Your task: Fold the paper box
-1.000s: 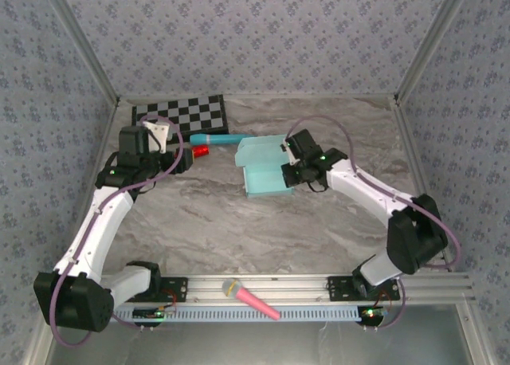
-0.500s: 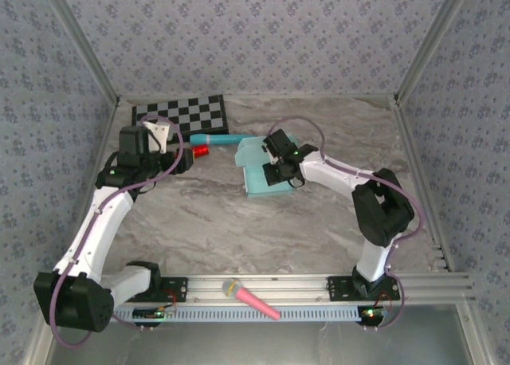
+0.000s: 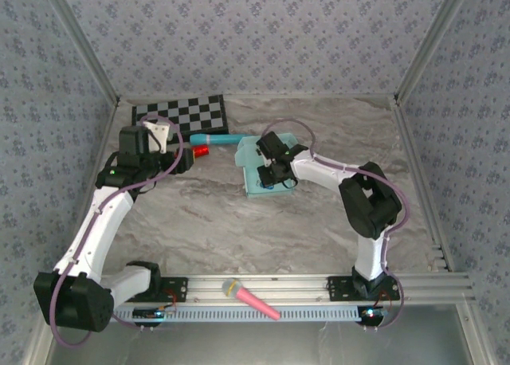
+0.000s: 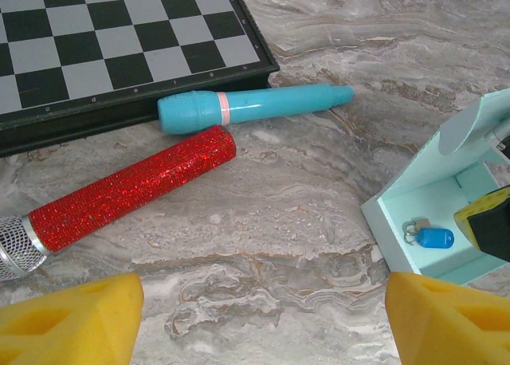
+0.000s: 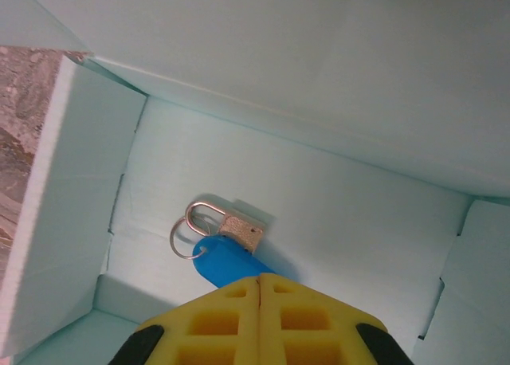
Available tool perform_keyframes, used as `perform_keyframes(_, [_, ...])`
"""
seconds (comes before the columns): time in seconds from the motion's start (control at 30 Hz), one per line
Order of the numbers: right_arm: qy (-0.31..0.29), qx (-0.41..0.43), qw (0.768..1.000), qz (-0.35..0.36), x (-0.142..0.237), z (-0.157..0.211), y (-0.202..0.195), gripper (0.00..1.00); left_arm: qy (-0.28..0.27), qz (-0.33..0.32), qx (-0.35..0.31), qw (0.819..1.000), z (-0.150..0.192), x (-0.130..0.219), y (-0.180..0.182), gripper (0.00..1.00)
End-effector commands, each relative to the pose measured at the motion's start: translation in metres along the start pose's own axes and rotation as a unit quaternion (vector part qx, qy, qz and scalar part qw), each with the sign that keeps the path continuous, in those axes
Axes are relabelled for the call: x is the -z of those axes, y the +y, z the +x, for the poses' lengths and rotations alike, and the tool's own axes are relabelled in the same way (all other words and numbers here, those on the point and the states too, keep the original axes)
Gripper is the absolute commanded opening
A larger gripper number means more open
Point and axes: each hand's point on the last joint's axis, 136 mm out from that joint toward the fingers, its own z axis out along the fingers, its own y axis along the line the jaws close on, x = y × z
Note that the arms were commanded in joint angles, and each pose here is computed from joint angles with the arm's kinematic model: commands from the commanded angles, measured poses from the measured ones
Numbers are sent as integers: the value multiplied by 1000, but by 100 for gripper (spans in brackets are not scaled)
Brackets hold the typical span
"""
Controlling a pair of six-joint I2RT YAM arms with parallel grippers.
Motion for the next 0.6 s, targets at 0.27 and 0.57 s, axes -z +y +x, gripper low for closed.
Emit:
perform_keyframes(0.27, [-43, -6, 999, -5, 26, -11, 3, 11, -1, 11, 12, 1000, -2, -4, -2, 80])
perform_keyframes(0.57, [-113, -26, 993, 21, 64, -10, -28, 15, 26, 45, -16, 999, 3, -11, -27, 83])
